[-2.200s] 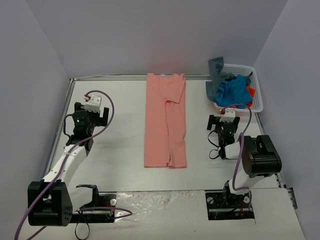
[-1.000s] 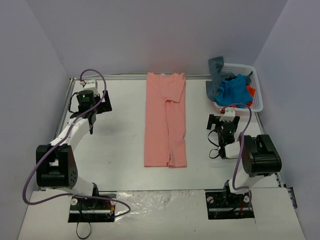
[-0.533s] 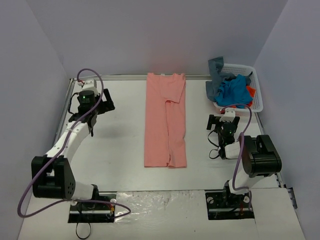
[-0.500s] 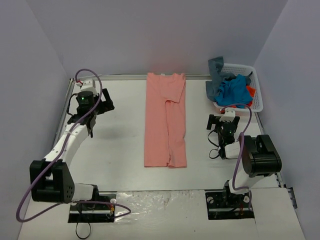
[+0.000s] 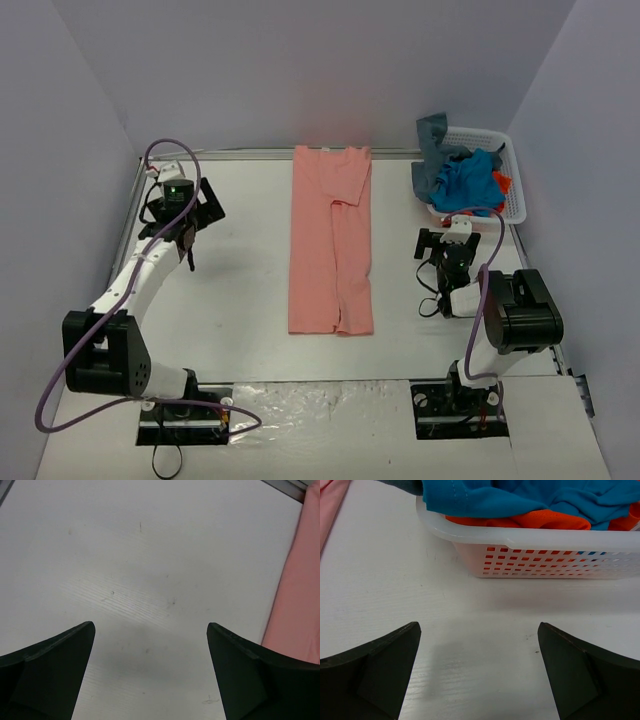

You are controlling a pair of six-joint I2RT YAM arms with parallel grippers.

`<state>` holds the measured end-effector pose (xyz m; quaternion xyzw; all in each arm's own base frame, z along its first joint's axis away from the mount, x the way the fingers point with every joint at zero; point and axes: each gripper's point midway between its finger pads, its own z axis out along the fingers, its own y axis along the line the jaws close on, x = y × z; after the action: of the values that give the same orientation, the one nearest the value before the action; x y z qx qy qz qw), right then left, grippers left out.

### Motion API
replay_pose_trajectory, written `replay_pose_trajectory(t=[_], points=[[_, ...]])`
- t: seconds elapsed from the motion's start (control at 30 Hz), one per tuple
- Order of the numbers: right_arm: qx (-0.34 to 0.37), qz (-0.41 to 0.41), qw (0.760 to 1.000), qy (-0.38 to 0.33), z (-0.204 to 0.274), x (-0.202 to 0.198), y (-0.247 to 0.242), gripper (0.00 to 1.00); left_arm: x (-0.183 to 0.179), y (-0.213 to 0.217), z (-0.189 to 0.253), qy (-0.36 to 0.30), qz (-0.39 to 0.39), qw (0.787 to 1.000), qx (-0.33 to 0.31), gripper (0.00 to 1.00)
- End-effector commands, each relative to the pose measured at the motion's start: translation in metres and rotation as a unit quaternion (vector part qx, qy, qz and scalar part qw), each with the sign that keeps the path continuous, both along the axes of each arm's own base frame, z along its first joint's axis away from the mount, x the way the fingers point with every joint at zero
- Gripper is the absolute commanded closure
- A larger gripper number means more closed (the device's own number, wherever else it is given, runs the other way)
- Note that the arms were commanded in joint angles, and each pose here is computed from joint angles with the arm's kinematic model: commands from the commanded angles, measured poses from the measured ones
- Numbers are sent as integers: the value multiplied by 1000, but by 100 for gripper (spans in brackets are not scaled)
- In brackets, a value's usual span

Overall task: Fold and stack the t-shirts
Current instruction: Grab the bottom of the folded rectangular tshirt with both arms

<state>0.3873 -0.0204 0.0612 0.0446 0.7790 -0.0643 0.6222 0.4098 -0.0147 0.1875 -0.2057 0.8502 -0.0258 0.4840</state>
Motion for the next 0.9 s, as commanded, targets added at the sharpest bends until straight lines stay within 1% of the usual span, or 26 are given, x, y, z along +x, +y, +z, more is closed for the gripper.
replay_pose_trajectory(t=[0.0, 0.03, 0.07, 0.17, 0.2, 0.27, 0.33, 0.4, 0.47, 0.53, 0.63, 0.73, 0.83, 0.87], points=[[7, -2, 997, -77, 40, 19, 0, 0, -15, 5, 10, -22, 39, 999, 11, 6], [7, -1, 997, -77, 40, 19, 0, 0, -16, 6, 24, -56, 49, 997, 2, 6], [7, -2, 997, -76, 39, 18, 0, 0, -19, 9, 27, -65, 58, 996, 3, 6], [7, -2, 997, -77, 40, 18, -1, 0, -31, 18, 26, -69, 80, 994, 6, 6], [7, -2, 997, -78, 40, 19, -1, 0, -30, 12, 26, -65, 69, 995, 0, 6], [7, -1, 997, -76, 39, 18, 0, 0, -30, 3, 11, -35, 46, 998, 2, 6], [7, -2, 997, -76, 39, 18, -1, 0, -28, -13, 1, -32, 17, 999, 8, 6], [7, -1, 997, -76, 39, 18, 0, 0, -29, -19, -7, -31, 18, 999, 19, 6], [7, -1, 997, -76, 39, 18, 0, 0, -30, -25, -17, -44, 12, 999, 7, 6], [8, -1, 997, -76, 39, 18, 0, 0, -27, -29, -13, -71, 1, 998, 1, 6], [7, -2, 997, -76, 39, 18, -1, 0, -27, -29, -8, -87, -5, 996, 3, 6], [7, -1, 997, -75, 39, 18, -1, 0, -26, -30, -10, -86, -4, 996, 1, 6], [7, -2, 997, -76, 39, 19, -1, 0, -16, -32, -6, -92, -5, 996, -5, 6], [7, -2, 997, -76, 39, 19, -1, 0, -12, -33, -12, -86, -6, 996, -3, 6]])
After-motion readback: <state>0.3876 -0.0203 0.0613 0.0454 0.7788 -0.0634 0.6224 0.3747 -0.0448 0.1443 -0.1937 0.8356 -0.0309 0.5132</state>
